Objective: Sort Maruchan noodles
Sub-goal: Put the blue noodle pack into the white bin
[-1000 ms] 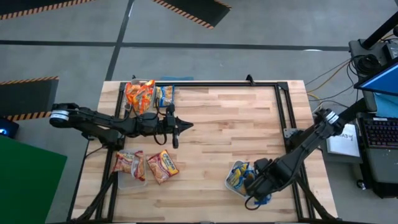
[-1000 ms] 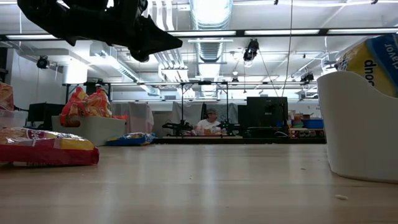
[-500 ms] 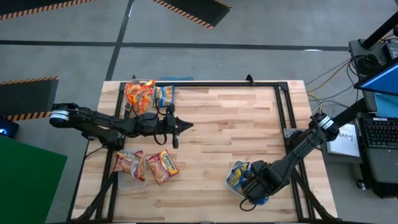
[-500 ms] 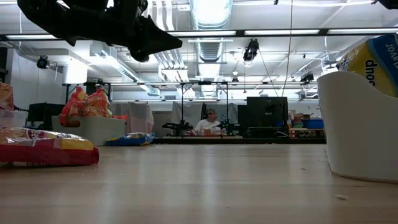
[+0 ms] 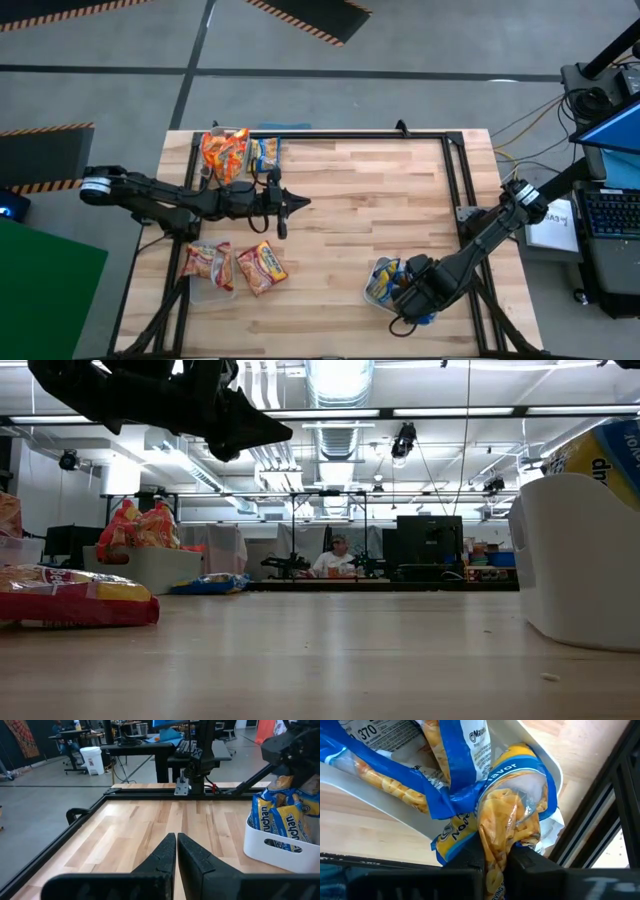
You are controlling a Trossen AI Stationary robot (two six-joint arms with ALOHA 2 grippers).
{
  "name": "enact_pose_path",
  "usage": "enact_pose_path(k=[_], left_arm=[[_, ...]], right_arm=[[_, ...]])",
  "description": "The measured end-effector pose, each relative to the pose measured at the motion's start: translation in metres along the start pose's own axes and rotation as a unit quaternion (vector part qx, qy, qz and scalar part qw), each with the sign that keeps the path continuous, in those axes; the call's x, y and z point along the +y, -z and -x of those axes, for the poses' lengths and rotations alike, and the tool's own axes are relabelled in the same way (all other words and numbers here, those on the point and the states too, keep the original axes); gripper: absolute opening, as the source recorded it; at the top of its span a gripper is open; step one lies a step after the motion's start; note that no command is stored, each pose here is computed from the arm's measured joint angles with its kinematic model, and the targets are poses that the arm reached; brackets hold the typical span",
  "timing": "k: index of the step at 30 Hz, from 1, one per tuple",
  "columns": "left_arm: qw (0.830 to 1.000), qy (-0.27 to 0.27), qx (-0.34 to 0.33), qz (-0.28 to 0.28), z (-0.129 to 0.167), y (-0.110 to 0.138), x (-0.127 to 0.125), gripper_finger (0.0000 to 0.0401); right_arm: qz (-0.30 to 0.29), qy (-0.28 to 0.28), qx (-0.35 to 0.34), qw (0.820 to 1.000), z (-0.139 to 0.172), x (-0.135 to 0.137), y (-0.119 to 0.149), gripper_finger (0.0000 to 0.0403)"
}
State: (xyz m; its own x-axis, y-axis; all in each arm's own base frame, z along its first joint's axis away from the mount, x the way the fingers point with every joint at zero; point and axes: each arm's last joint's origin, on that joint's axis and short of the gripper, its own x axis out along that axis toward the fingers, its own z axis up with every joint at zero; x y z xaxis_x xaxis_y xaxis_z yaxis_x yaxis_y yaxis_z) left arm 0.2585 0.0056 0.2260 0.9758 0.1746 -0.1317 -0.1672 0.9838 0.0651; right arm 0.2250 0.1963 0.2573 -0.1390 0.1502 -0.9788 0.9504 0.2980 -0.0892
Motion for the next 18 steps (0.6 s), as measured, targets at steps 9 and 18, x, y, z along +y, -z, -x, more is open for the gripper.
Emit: enact_pose_path(k=[9,18], left_arm=[[1.0,0.0,0.001,0.0,0.0,0.0003,0.0,0.0],[1.0,0.0,0.003,0.0,0.0,0.0006,0.0,0.0]], right_arm=[[-0.004,-0.007,-0.025,1.0,0.0001,-0.0001,-0.0017,0.0049],[0.003,-0.007,-0.02,1.0,0.0033,-0.0028,-0.0018,0.0115]])
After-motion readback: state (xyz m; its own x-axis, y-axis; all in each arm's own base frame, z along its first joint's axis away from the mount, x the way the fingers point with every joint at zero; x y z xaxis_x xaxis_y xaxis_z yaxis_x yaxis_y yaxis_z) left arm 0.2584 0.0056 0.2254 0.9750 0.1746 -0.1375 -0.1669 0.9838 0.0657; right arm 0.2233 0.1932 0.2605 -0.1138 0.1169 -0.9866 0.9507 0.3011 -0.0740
